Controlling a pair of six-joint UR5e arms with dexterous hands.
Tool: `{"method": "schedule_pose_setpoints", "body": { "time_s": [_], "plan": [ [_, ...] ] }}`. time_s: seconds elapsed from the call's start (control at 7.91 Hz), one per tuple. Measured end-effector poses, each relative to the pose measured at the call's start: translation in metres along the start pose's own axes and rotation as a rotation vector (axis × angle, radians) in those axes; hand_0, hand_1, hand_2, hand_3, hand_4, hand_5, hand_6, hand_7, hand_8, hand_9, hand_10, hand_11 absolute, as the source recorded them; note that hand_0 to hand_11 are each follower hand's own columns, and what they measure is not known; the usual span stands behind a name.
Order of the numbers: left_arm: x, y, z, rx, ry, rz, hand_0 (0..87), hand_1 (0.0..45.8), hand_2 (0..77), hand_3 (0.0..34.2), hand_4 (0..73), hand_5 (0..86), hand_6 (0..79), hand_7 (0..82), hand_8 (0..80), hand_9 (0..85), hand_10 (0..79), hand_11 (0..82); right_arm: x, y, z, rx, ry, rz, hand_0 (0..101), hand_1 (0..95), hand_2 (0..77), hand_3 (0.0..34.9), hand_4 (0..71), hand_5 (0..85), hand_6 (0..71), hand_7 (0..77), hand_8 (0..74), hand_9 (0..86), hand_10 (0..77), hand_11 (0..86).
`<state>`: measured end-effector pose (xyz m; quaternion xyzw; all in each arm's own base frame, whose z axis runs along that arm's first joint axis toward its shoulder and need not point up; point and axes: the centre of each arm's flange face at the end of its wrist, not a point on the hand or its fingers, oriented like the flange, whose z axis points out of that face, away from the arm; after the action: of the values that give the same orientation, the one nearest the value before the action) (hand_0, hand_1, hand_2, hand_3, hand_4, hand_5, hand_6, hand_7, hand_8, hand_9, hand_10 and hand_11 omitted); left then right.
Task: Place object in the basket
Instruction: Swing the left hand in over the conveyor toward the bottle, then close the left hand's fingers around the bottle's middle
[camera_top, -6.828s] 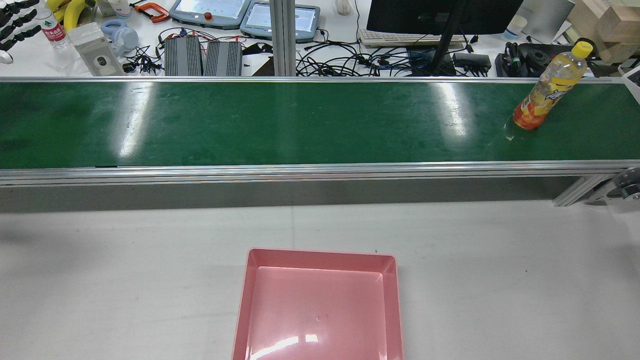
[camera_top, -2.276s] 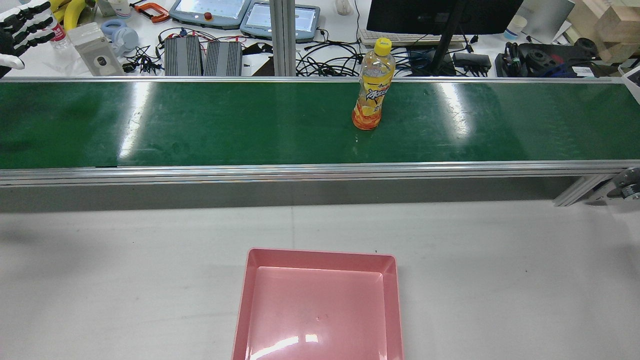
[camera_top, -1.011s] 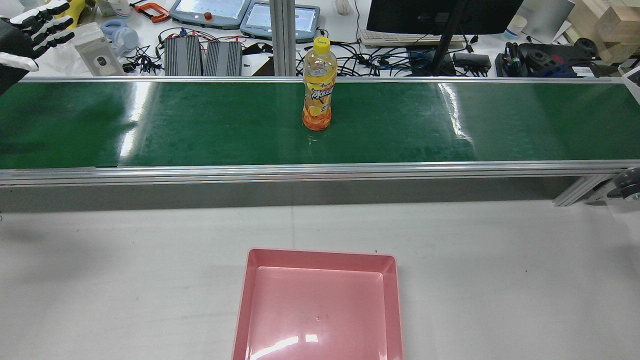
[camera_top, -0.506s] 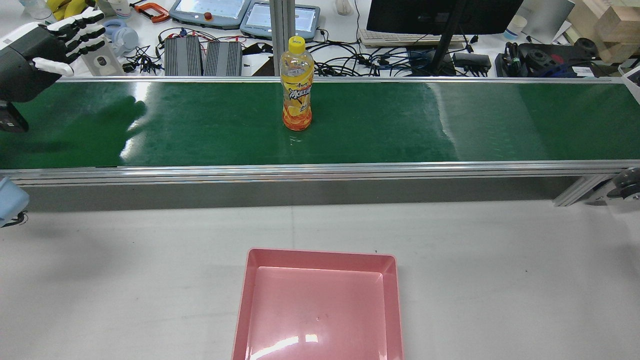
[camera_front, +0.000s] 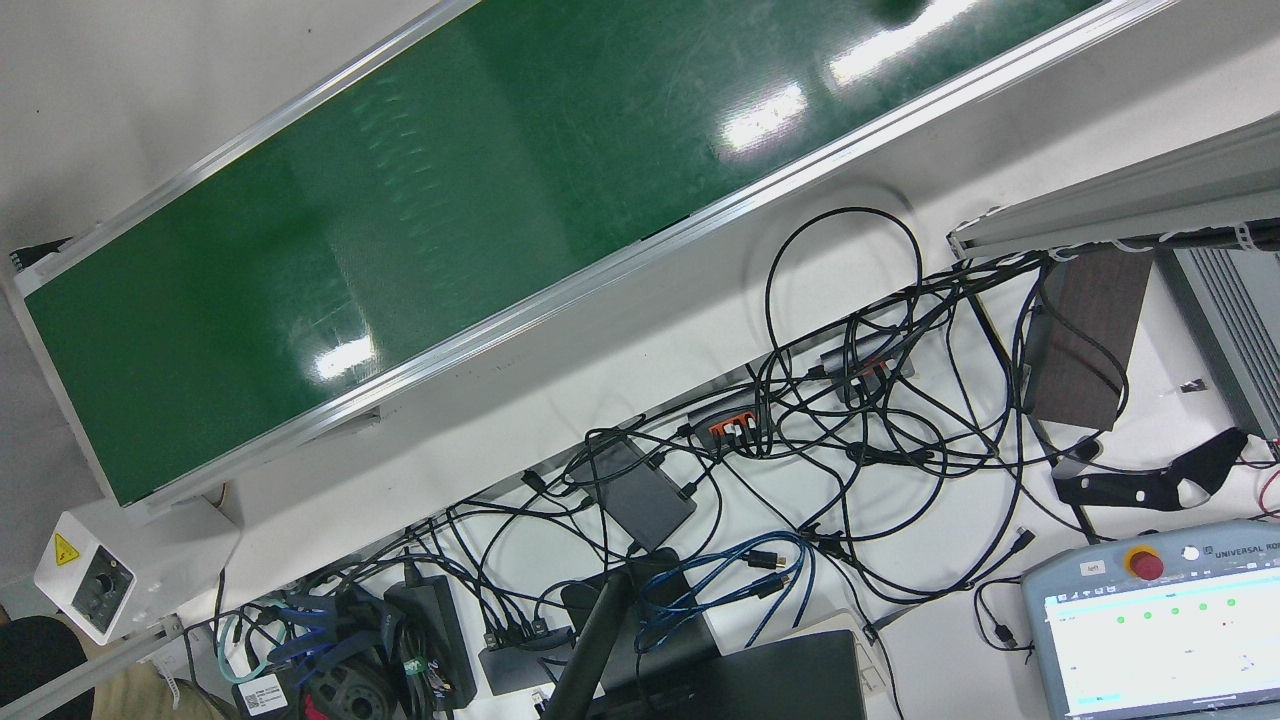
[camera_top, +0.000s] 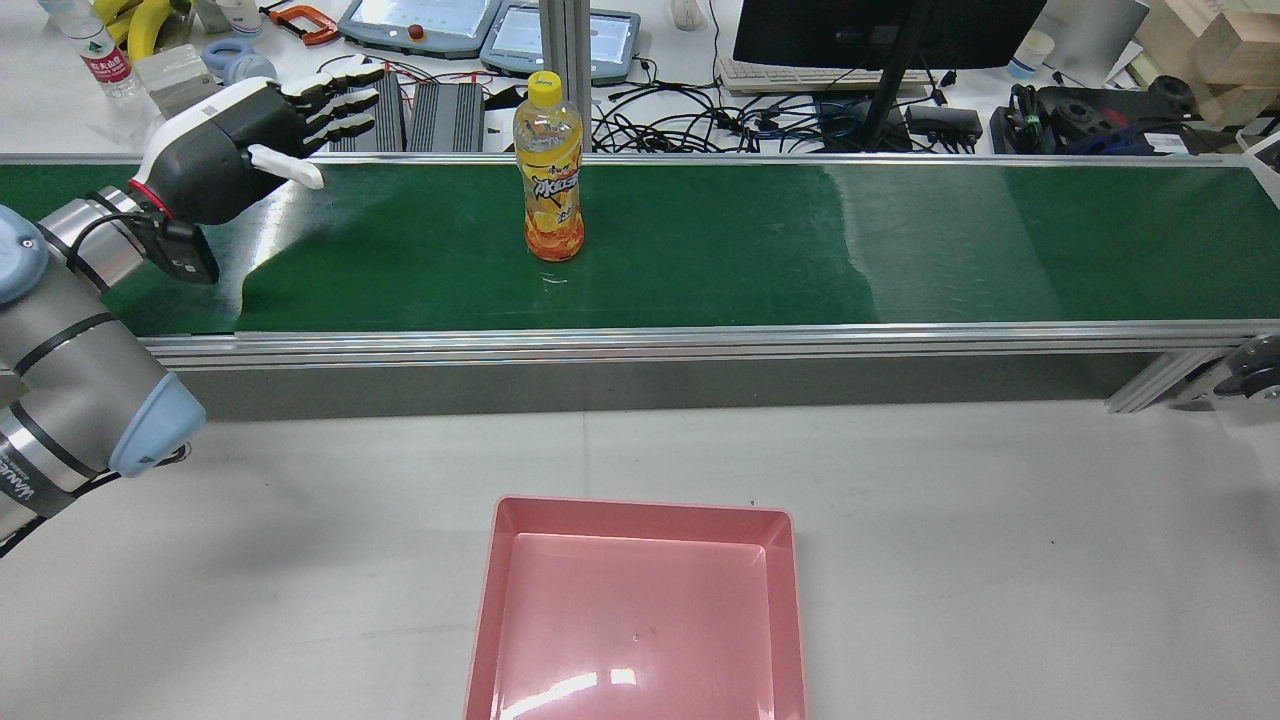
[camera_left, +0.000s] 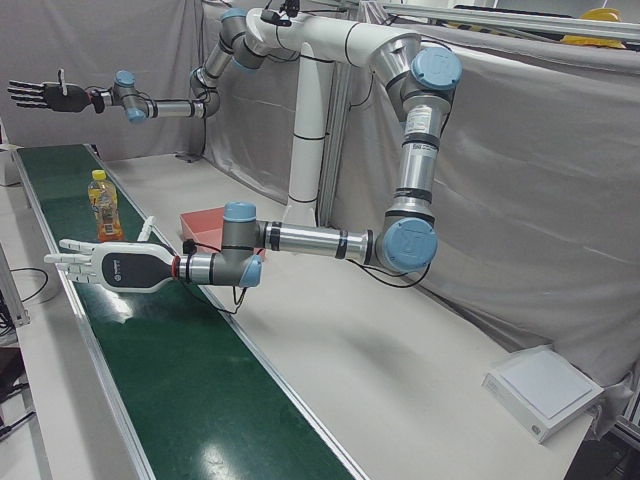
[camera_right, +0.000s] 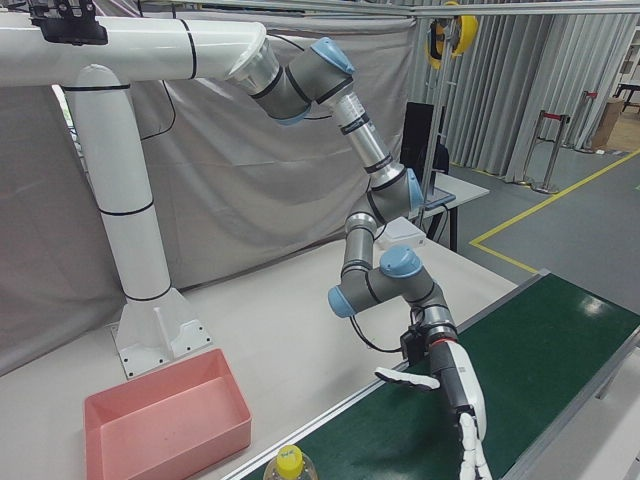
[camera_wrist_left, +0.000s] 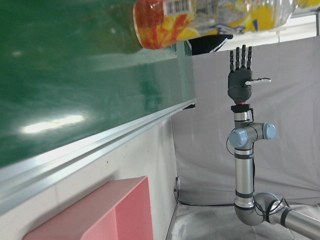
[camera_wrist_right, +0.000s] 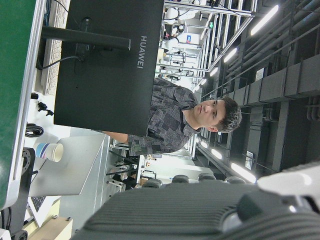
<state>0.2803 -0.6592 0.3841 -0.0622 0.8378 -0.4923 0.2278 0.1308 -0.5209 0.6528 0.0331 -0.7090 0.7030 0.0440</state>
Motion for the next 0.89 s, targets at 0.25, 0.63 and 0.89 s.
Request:
{"method": "schedule_pose_setpoints", "body": {
  "time_s": [0.25, 0.63, 0.89],
  "plan": [
    [-0.029, 0.039, 0.026, -0.058, -0.027, -0.025, 46.8, 3.8, 0.0, 0.0, 15.8, 9.3, 0.5, 0.5, 6.5, 10.9, 7.6, 12.0, 0.000, 0.000, 0.000, 0.000, 0.000, 0.000, 0, 0.0, 0.5, 0.3, 0.0, 0.0, 0.0, 0.5, 0.0, 0.0, 0.0, 0.0],
    [-0.040, 0.066, 0.043, -0.094, -0.036, -0.031, 46.8, 3.8, 0.0, 0.0, 15.8, 9.3, 0.5, 0.5, 6.5, 10.9, 8.2, 13.1, 0.000, 0.000, 0.000, 0.000, 0.000, 0.000, 0, 0.0, 0.5, 0.3, 0.0, 0.0, 0.0, 0.5, 0.0, 0.0, 0.0, 0.0],
    [-0.054, 0.081, 0.050, -0.109, -0.052, -0.039, 46.7, 3.8, 0.0, 0.0, 16.4, 12.0, 0.0, 0.5, 8.2, 13.6, 9.8, 15.8, 0.000, 0.000, 0.000, 0.000, 0.000, 0.000, 0, 0.0, 0.5, 0.3, 0.0, 0.0, 0.0, 0.5, 0.0, 0.0, 0.0, 0.0]
  ]
}}
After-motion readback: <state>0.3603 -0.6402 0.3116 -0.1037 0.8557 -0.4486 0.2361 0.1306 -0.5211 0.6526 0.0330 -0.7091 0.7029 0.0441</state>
